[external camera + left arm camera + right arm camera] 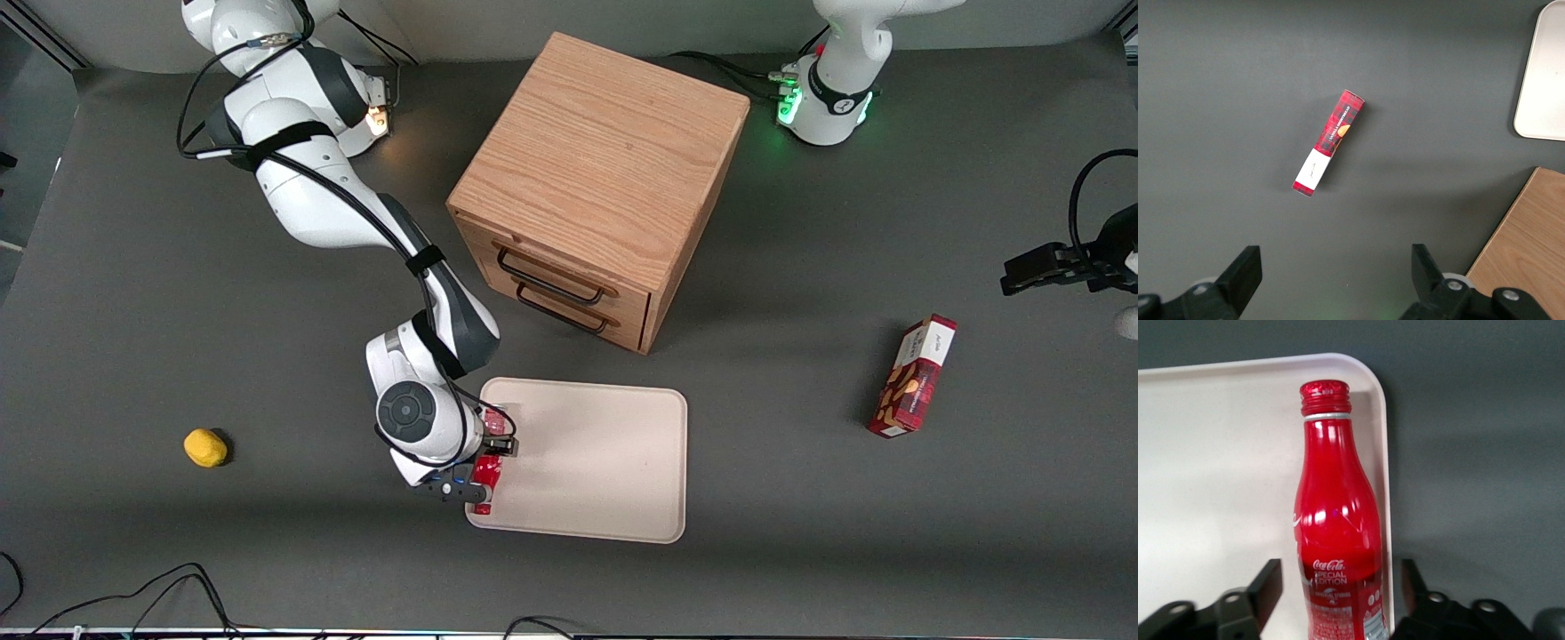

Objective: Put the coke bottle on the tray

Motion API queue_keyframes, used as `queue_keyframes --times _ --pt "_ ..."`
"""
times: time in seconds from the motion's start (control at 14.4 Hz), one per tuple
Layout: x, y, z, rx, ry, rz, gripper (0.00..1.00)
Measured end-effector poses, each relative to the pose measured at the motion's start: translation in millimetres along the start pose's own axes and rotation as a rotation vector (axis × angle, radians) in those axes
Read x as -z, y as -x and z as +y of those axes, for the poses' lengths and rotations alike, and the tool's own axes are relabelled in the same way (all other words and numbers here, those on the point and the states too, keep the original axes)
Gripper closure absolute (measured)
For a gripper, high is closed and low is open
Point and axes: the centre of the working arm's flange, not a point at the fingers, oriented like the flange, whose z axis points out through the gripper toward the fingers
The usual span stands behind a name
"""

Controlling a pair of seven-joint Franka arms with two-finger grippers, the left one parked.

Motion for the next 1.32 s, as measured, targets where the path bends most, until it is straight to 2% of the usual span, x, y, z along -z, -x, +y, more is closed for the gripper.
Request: queue_keyframes --times 0.07,0.14,0.42,0.62,0.83,1.04,1.32 --pt "0 0 0 0.001 0.0 0.0 0.04" --pt "0 0 0 0.002 0.0 0.0 0.0" --pt "3 -1 1 0.001 0.003 -0.001 0.0" --pt "24 -4 10 -0.01 0.039 -0.038 0.0" --pt "80 -10 28 -0.033 0.06 -0.06 0.0" --pt "150 -14 71 -0.042 0.079 -0.089 0.0" --pt "252 6 146 0.02 0.093 -0.121 0.0"
